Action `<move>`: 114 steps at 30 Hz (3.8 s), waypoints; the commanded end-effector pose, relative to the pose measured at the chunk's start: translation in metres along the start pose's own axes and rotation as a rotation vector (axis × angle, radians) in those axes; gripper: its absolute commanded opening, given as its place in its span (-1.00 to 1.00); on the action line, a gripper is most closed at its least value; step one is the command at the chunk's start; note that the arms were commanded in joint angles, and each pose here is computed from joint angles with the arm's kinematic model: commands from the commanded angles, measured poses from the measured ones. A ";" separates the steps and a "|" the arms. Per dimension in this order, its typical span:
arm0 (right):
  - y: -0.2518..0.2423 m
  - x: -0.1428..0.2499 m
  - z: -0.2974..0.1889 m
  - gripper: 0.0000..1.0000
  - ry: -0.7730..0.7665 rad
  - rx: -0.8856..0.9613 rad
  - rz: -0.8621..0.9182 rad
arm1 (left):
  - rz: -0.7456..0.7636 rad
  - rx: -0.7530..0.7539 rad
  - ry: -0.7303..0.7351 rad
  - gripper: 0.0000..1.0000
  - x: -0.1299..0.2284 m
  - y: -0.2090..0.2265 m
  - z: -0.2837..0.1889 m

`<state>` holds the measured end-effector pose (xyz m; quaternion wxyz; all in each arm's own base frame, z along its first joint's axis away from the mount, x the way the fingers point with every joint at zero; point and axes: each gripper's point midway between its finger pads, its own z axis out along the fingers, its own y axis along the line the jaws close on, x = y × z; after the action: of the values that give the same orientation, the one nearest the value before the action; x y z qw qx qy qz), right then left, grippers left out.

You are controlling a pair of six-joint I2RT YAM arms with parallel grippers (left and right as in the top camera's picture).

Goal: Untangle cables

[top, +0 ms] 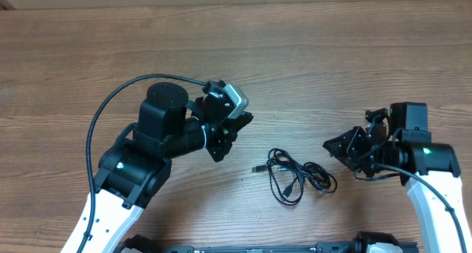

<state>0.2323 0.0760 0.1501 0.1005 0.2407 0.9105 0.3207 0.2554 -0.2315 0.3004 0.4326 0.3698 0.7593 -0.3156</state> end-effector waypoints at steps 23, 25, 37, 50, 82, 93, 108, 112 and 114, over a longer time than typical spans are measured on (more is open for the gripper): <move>0.009 -0.009 -0.030 0.99 -0.191 -0.007 -0.128 | -0.235 0.178 0.302 -0.91 0.071 -0.018 0.076; 0.007 -0.010 -0.026 1.00 -0.177 0.003 -0.117 | -0.209 0.185 0.278 -0.92 0.065 -0.021 0.079; -0.011 -0.015 0.001 1.00 -0.064 0.067 -0.036 | -0.180 0.156 0.236 -0.92 0.056 -0.015 0.083; -0.018 -0.016 0.010 1.00 -0.028 0.088 -0.010 | -0.160 0.157 0.232 -0.92 0.055 -0.014 0.083; -0.055 -0.056 -0.004 1.00 -0.277 0.304 0.203 | -0.826 0.054 0.704 0.89 0.166 -0.041 0.117; -0.056 -0.055 -0.004 1.00 -0.275 0.305 0.204 | -1.331 -0.296 0.763 0.70 0.191 -0.048 0.126; -0.059 -0.051 -0.004 1.00 -0.257 0.319 0.209 | -1.617 -0.450 0.816 0.22 0.217 -0.056 0.143; -0.059 -0.050 -0.004 1.00 -0.255 0.319 0.210 | -1.640 -0.126 0.868 0.72 0.184 -0.074 0.149; -0.059 -0.050 -0.004 1.00 -0.254 0.320 0.211 | -1.653 -0.142 0.845 0.75 0.183 -0.065 0.150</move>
<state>0.2519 0.0116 0.1182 0.1397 0.3830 0.9003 0.1528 0.1951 -0.3310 0.0758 -0.1981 -0.2416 0.9045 -0.2903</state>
